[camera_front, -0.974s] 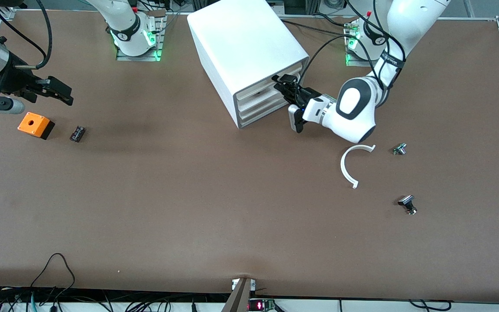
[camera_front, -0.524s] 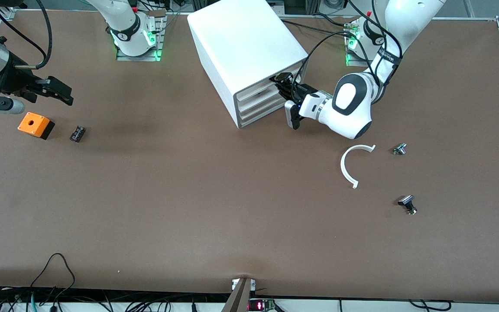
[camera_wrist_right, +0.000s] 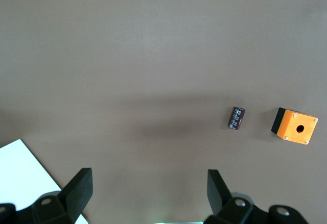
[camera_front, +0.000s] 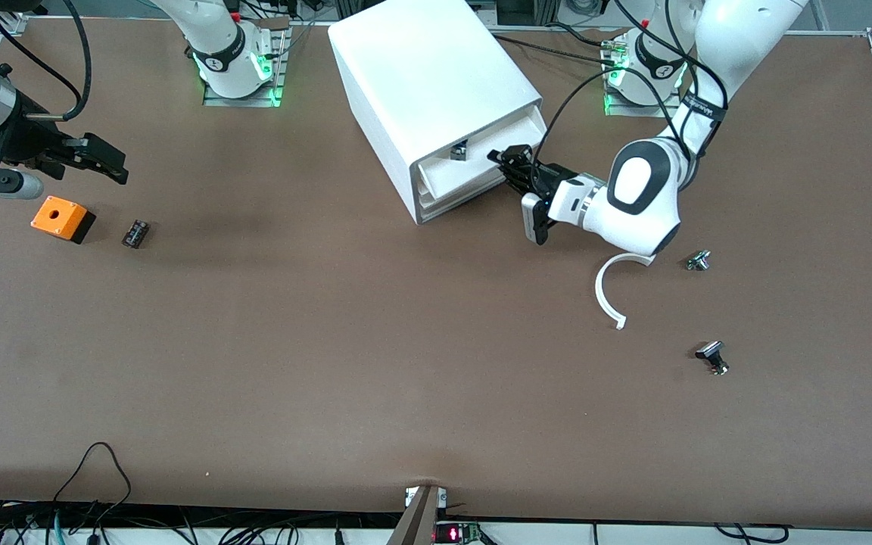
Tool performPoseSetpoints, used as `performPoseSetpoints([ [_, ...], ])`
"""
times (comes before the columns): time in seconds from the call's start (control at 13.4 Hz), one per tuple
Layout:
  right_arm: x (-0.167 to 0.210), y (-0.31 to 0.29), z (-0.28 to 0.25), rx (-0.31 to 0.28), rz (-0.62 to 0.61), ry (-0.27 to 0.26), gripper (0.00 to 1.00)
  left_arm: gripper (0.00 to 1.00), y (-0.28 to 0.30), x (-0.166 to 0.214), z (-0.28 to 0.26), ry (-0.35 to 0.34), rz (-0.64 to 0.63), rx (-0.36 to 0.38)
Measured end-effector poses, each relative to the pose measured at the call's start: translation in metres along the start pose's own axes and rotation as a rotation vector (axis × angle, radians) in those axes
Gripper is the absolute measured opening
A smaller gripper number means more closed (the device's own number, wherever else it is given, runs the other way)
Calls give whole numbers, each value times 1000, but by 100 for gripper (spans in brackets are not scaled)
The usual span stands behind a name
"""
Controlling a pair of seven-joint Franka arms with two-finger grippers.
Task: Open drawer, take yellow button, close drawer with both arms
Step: 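Grip the drawer handle with the left gripper and pull the drawer open, then move the right gripper toward the open drawer while the left gripper holds it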
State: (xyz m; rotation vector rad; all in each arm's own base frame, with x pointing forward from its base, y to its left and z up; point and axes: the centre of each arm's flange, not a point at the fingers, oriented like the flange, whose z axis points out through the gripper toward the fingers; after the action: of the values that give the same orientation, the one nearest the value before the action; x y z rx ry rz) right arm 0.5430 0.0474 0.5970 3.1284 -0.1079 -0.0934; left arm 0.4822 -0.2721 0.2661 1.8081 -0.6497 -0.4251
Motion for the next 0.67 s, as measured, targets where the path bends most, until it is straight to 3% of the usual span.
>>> performPoseSetpoints([
  [0.3, -1, -22, -2, 24, -13, 19, 100, 11, -21, 9, -34, 29, 6, -23],
  [0.6, -4, -87, 4, 54, 28, 56, 100, 11, -34, 15, -53, 53, 5, -46],
  [0.67, -4, -107, 9, 58, 35, 62, 100, 15, -36, 17, -56, 62, 9, -32],
])
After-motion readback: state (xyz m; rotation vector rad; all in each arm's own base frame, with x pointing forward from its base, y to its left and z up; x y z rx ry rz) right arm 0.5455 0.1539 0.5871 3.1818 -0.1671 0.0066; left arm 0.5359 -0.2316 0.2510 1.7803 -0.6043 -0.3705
